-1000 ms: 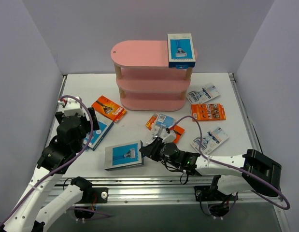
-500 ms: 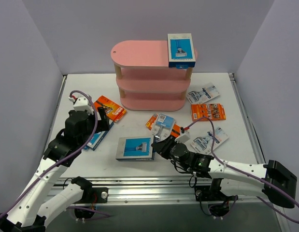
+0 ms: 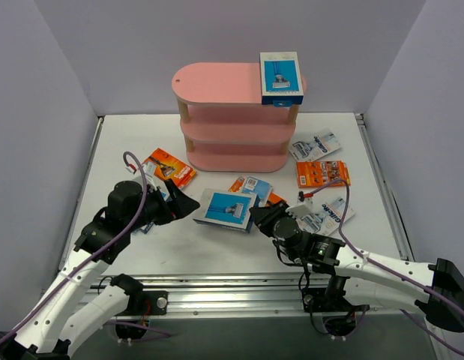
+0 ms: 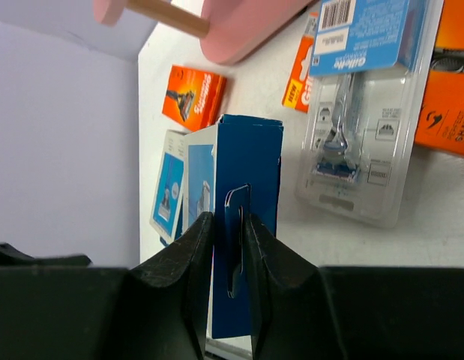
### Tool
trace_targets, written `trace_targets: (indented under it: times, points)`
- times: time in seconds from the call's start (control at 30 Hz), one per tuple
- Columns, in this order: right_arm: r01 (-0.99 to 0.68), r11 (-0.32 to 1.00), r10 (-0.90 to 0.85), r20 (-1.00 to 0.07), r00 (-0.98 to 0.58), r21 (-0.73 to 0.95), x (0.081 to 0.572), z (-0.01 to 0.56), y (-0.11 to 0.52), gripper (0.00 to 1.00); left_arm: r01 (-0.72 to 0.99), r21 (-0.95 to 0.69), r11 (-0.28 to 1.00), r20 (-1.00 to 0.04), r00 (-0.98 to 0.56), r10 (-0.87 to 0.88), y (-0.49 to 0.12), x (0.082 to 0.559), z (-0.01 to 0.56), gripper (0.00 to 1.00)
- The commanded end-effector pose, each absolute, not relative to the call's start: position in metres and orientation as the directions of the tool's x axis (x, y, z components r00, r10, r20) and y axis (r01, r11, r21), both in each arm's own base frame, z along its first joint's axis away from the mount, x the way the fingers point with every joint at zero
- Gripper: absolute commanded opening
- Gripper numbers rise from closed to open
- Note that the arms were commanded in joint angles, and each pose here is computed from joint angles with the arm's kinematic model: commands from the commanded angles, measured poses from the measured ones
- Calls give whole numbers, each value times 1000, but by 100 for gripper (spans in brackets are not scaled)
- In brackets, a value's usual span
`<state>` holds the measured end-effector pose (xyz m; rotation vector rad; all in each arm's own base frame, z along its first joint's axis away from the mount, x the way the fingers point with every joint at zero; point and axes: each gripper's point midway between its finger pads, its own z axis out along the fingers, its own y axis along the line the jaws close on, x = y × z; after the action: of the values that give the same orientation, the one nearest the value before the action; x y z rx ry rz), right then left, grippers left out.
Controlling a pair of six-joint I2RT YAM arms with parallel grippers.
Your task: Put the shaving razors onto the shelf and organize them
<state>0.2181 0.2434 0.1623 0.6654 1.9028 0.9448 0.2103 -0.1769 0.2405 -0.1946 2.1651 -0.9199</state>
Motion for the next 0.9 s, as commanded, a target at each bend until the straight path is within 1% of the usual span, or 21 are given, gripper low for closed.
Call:
trace_targets:
  times: [0.0, 0.03, 0.1, 0.13, 0.23, 0.53, 0.63, 0.87]
  points:
    - [96, 489, 843, -442, -307, 867, 239, 206, 227, 0, 137, -823, 551, -426, -791, -439, -208, 191, 245, 96]
    - [100, 487, 846, -441, -299, 868, 239, 207, 226, 0, 158, -846, 510, -419, -787, -452, -212, 191, 251, 96]
    - [111, 468, 864, -426, -269, 877, 242, 211, 223, 0, 102, -888, 448, -331, -819, -470, -218, 185, 240, 96]
    - [113, 462, 868, -422, -262, 880, 243, 212, 222, 0, 103, -913, 395, -305, -814, -495, -221, 185, 249, 95]
    - [118, 448, 880, -413, -235, 886, 246, 217, 220, 0, 109, -936, 336, -276, -819, -503, -225, 182, 246, 94]
    - [108, 410, 902, -384, -197, 906, 255, 236, 228, 0, 38, -965, 261, -176, -828, -533, -234, 185, 234, 94]
    - [99, 402, 904, -377, -201, 910, 256, 241, 234, 0, 61, -971, 232, -180, -826, -534, -240, 188, 237, 94]
    - [79, 388, 905, -364, -220, 918, 254, 246, 246, 0, 56, -971, 233, -176, -827, -535, -250, 196, 231, 94]
